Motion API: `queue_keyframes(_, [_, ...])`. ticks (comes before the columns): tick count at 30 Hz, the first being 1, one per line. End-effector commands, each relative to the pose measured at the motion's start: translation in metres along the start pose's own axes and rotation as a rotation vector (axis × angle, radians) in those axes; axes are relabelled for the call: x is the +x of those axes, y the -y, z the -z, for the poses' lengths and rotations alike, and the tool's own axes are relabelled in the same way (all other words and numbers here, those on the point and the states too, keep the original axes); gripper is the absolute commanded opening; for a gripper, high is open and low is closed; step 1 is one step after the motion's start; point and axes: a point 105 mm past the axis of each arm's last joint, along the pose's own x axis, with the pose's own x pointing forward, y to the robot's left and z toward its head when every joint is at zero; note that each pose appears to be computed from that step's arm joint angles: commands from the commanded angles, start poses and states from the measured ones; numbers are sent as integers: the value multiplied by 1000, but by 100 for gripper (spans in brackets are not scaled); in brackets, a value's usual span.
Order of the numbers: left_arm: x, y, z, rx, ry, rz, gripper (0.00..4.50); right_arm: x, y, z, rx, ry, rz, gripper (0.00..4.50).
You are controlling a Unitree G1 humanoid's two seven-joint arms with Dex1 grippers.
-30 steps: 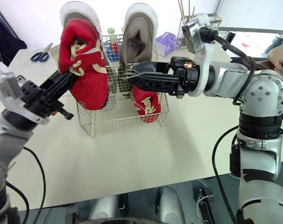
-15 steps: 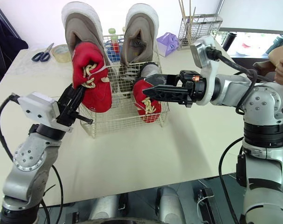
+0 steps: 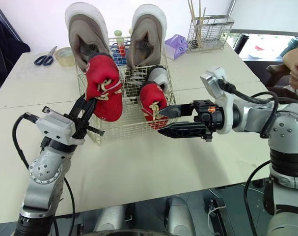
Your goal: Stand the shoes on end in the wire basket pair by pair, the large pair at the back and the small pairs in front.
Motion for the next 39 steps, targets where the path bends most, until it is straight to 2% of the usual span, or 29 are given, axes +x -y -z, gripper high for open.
queue_keyframes(1, [-4,6,6,39,6,15,5,-1,-4,-7,-48,21,0,450])
queue_keyframes(14, [-27,18,40,44,-77,47,5,-2,-3,4,-18,-6,15,450])
queue_keyframes(19, [-24,13,47,-36,-137,41,5,-1,-4,11,-32,-47,24,450])
queue_keyframes(20, [-24,11,48,-50,-148,33,81,-1,-4,12,-32,-49,28,450])
queue_keyframes(22, [-26,10,47,-63,-156,37,168,-2,-3,15,-32,-52,31,450])
queue_keyframes(26, [-31,5,47,-81,-192,19,371,-1,-2,18,-34,-58,35,450])
queue_keyframes(39, [-62,-3,34,-168,-351,36,371,7,9,26,-30,-57,14,450])
